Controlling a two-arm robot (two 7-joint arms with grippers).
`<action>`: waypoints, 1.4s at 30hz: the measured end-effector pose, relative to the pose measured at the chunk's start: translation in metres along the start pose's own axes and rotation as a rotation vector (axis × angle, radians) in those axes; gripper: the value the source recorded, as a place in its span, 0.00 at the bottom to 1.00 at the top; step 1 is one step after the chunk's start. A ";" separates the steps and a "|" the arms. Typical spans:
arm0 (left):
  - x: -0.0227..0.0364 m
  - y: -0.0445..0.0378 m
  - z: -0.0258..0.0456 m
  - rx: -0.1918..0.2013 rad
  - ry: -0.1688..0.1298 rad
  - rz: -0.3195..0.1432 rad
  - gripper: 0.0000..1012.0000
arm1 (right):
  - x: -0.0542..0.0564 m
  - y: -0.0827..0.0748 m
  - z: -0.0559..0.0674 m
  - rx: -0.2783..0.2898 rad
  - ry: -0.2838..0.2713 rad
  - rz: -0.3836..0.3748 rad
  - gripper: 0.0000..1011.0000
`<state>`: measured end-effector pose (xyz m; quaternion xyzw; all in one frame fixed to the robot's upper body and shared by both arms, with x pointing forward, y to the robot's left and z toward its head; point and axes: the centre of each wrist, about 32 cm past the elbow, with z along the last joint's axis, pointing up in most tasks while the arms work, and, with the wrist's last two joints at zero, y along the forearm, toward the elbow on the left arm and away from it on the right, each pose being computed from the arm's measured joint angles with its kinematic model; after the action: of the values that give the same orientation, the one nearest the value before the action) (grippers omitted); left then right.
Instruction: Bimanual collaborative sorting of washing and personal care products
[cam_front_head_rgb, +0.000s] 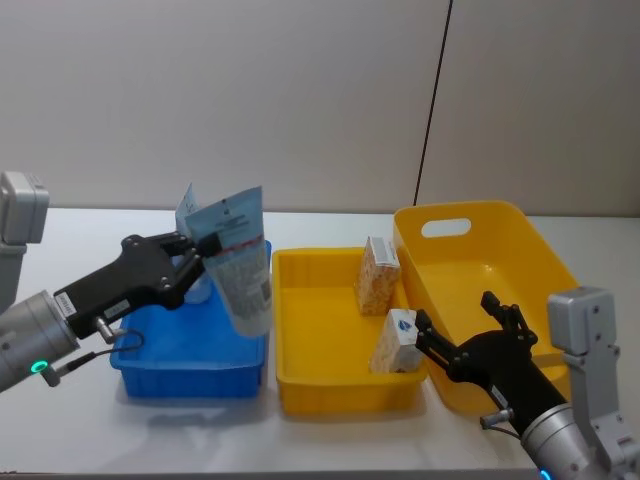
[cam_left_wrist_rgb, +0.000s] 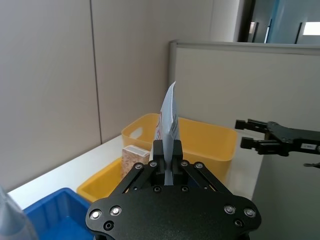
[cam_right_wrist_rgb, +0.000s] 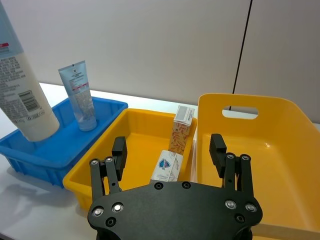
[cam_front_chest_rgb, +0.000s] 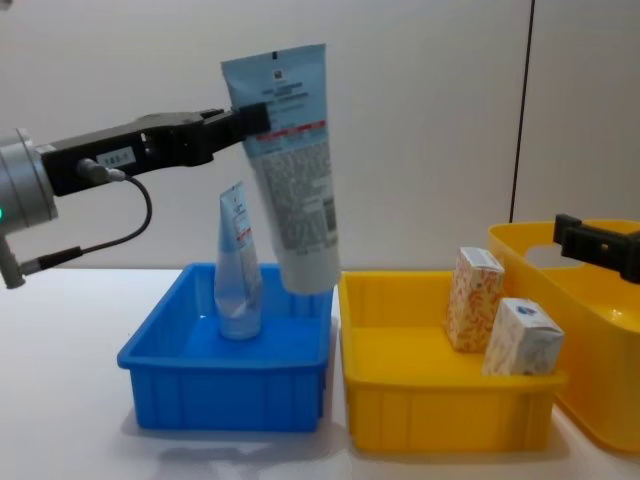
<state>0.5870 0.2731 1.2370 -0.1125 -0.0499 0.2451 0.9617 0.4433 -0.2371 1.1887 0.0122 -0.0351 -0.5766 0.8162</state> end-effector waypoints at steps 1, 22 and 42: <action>-0.0006 -0.0004 -0.0001 0.000 0.002 -0.003 0.06 | 0.000 0.000 0.000 0.000 0.000 0.000 0.99; -0.0134 -0.0094 -0.0018 -0.002 0.016 -0.043 0.06 | 0.000 0.001 0.012 -0.012 0.044 0.067 0.99; -0.0156 -0.0109 -0.0020 -0.003 0.018 -0.048 0.06 | -0.002 0.018 0.044 -0.080 0.077 0.318 0.99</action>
<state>0.5787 0.2559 1.2370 -0.1148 -0.0440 0.2209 0.9675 0.4561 -0.2281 1.2334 -0.0038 0.0178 -0.4402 0.8977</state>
